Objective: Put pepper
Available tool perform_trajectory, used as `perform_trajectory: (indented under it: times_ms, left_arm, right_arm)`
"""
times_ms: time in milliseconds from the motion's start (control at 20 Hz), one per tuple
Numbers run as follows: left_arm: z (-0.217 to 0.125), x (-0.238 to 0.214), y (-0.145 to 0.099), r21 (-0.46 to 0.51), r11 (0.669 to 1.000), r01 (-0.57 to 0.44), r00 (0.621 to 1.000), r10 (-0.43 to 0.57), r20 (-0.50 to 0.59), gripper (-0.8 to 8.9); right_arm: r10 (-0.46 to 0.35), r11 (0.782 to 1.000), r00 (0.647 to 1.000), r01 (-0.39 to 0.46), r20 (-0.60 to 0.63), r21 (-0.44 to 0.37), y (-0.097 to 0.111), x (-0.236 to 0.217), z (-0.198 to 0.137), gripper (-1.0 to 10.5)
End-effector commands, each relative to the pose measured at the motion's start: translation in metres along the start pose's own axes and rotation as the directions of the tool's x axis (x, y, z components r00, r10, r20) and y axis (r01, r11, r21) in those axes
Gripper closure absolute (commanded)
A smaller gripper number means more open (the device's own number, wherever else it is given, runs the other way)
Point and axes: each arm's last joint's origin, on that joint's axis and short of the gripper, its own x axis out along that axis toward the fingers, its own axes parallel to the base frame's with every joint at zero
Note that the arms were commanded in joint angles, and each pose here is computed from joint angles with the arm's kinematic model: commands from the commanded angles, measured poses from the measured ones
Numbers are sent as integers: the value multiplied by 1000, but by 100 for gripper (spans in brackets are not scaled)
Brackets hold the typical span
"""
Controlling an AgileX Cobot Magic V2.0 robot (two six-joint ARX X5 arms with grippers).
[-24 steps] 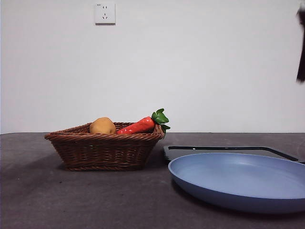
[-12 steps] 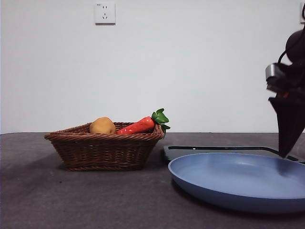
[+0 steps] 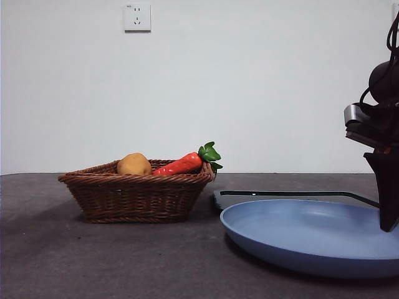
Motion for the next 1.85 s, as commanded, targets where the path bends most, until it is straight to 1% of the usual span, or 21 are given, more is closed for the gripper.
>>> perform_trajectory:
  times_ms: [50, 250, 400, 500, 650, 850, 1000, 1100, 1200, 1300, 1350, 1550, 1650, 1750, 1850]
  left_arm:
    - [6, -3, -2, 31, 1000, 6, 1000, -6, 23, 465]
    - [6, -3, -3, 34, 999, 6, 1000, -7, 27, 465]
    - [10, 2, -2, 17, 1000, 4, 1000, -4, 24, 465]
    - [17, 9, 0, 13, 1000, -9, 1000, 9, 0, 465]
    - [35, 25, 1, 42, 999, -19, 999, 21, -37, 465]
    - [69, 68, 2, 92, 994, -52, 992, 62, -112, 465]
    - [93, 112, 2, 132, 984, -121, 970, 146, -196, 465]
    - [104, 146, 5, 166, 970, -179, 946, 216, -243, 465]
    - [111, 178, 10, 193, 956, -222, 919, 271, -286, 465]
    - [113, 208, 17, 202, 949, -240, 893, 298, -338, 465]
    - [110, 224, 21, 205, 948, -243, 879, 304, -367, 465]
    - [98, 261, 35, 213, 943, -255, 846, 324, -423, 465]
    - [89, 274, 41, 211, 943, -256, 828, 327, -455, 465]
    - [81, 283, 46, 220, 936, -274, 809, 348, -474, 465]
    - [76, 290, 49, 219, 937, -272, 800, 347, -490, 465]
  right_arm:
    - [-2, 1000, 1000, 2, -17, 4, -2, 6, 4, 944]
    - [-1, 1000, 1000, 1, -15, 16, 0, 2, 3, 944]
    - [-4, 1000, 1000, 4, 26, 5, 7, -18, -3, 944]
    - [-8, 1000, 997, 9, 81, -7, 15, -39, -10, 944]
    - [-14, 999, 984, 22, 176, -39, 29, -73, -27, 944]
    - [-23, 997, 956, 42, 293, -59, 43, -112, -54, 944]
    - [-23, 997, 925, 50, 380, -60, 51, -135, -70, 944]
    - [-21, 996, 901, 56, 433, -69, 56, -148, -79, 944]
    - [-19, 996, 884, 59, 467, -72, 61, -157, -86, 944]
    - [-17, 996, 869, 58, 494, -68, 63, -163, -92, 944]
    - [-16, 996, 865, 59, 501, -70, 64, -165, -94, 944]
    - [-16, 996, 862, 57, 506, -67, 65, -166, -96, 944]
    - [-15, 996, 862, 57, 506, -67, 65, -166, -96, 944]
    - [-15, 996, 862, 57, 506, -67, 65, -166, -96, 944]
    - [-15, 996, 862, 57, 506, -67, 65, -166, -96, 944]
